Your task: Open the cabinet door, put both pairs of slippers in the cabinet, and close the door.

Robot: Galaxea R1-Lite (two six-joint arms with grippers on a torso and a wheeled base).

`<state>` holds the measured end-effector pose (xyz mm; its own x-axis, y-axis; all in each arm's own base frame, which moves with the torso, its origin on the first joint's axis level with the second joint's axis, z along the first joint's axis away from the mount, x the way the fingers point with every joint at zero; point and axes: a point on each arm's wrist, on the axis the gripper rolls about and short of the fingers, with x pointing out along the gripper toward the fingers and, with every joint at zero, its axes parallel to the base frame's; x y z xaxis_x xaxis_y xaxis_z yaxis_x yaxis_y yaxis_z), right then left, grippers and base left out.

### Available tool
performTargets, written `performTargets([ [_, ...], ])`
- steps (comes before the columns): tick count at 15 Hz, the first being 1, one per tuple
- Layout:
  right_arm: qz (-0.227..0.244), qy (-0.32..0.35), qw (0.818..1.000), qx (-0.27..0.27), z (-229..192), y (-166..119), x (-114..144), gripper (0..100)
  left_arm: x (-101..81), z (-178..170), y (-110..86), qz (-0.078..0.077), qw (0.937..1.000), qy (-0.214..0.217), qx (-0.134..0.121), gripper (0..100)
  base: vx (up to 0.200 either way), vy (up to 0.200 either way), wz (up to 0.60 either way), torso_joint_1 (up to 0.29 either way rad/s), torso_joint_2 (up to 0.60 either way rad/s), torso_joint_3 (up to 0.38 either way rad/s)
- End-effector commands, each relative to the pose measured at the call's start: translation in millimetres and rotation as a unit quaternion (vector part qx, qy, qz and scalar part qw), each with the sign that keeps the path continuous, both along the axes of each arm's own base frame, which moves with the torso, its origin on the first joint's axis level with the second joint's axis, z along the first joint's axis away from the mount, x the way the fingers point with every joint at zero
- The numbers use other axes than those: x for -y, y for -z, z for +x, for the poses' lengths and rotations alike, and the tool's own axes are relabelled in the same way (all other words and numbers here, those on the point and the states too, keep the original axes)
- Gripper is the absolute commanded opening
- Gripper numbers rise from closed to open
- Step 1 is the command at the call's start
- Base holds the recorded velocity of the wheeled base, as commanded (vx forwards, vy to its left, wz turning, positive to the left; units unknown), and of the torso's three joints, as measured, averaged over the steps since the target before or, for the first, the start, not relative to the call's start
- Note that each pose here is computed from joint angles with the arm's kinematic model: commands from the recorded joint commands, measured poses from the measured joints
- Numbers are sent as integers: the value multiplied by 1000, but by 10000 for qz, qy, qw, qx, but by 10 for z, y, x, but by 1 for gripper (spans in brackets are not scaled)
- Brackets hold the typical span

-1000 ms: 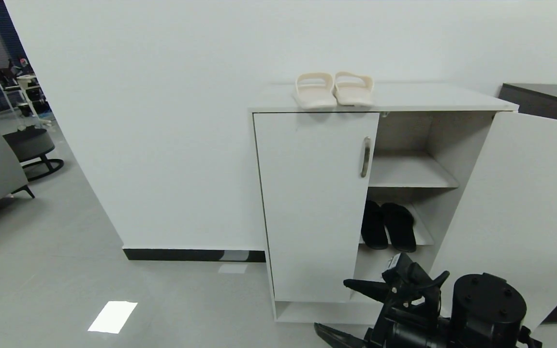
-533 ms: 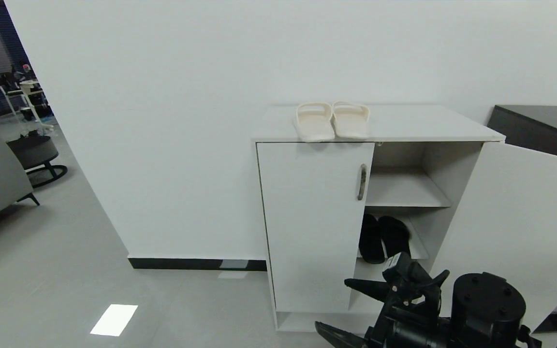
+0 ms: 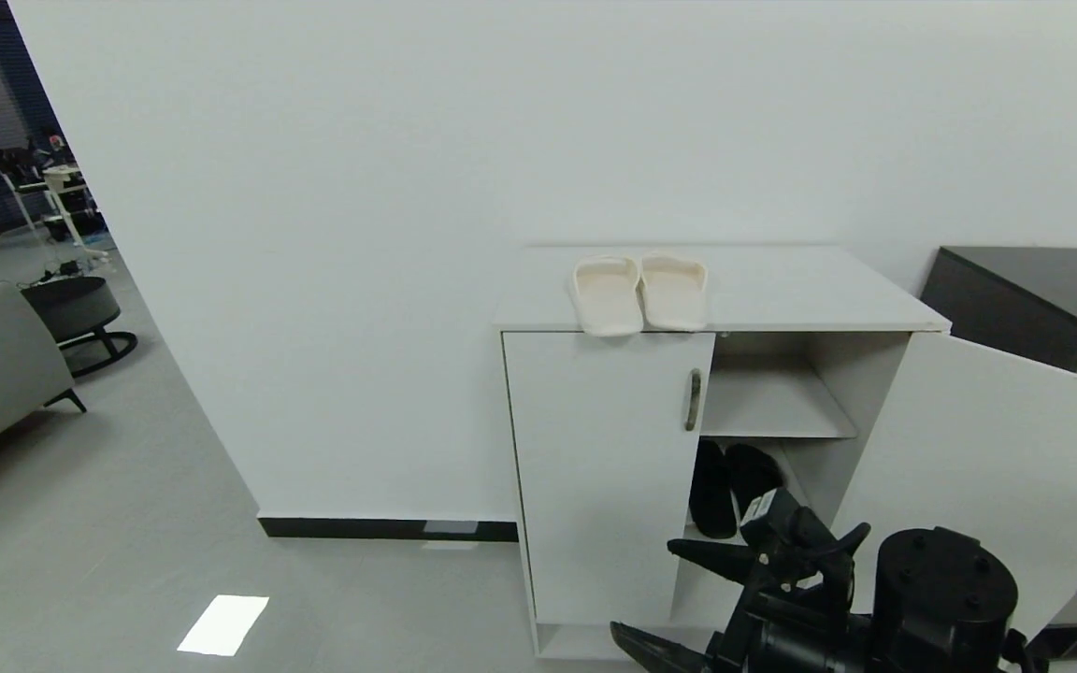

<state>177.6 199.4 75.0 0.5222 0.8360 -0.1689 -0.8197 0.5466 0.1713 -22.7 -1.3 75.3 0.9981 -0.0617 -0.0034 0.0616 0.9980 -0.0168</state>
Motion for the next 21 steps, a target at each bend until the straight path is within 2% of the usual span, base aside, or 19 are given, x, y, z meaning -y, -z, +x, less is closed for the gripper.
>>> performTargets([
  [1, -21, -6, 10000, -16, -5, 10, 4, 100, 0, 1, 0, -1, 10000, -2, -6, 0, 0, 0, 0, 246, -525, -286],
  [7, -116, -27, 9999, -63, -41, 42, 31, 100, 0, 1, 0, -1, 10000, -2, -6, 0, 0, 0, 0, 259, -553, -295],
  [10, -789, -361, 9953, 420, -242, 132, 147, 100, -1, 1, 0, -17, 10000, -17, -7, 0, 0, 0, 0, 286, -600, -310],
  [12, -666, -347, 9953, 617, -259, 38, 142, 100, -1, 1, 0, -32, 10000, -17, -8, 0, 0, 0, 0, 205, -456, -224],
  [14, -406, 179, 9945, 944, -124, -114, 10, 100, -1, 1, 0, -32, 10000, -17, -8, 0, 0, 0, 0, 23, -43, -23],
  [15, -781, 2002, 9737, 761, 174, -264, -274, 100, -1, 1, 0, -17, 10000, -17, -7, 0, 0, 0, 0, 0, 0, 0],
  [16, -668, 2719, 9598, 210, 251, -455, -479, 100, -1, 1, 0, 22, 10000, -17, -5, 0, 0, 0, 0, 0, 0, 0],
  [17, -771, 3115, 9469, -216, 274, -607, -565, 100, -1, 1, 0, 52, 10000, -17, -3, 0, 0, 0, 0, 0, 0, 0],
  [18, -967, 3610, 9265, -440, 322, -715, -601, 100, -1, 1, 0, 52, 10000, -17, -3, 0, 0, 0, 0, 0, 0, 0],
  [19, -886, 3909, 9146, -544, 363, -776, -632, 100, 0, 1, 0, 45, 10000, -9, -3, 0, 0, 0, 0, 0, 0, 0],
  [21, -872, 4026, 9096, -544, 413, -750, -642, 100, 1, 1, 0, 129, 9999, 14, 2, 0, 0, 0, 0, 0, 0, 0],
])
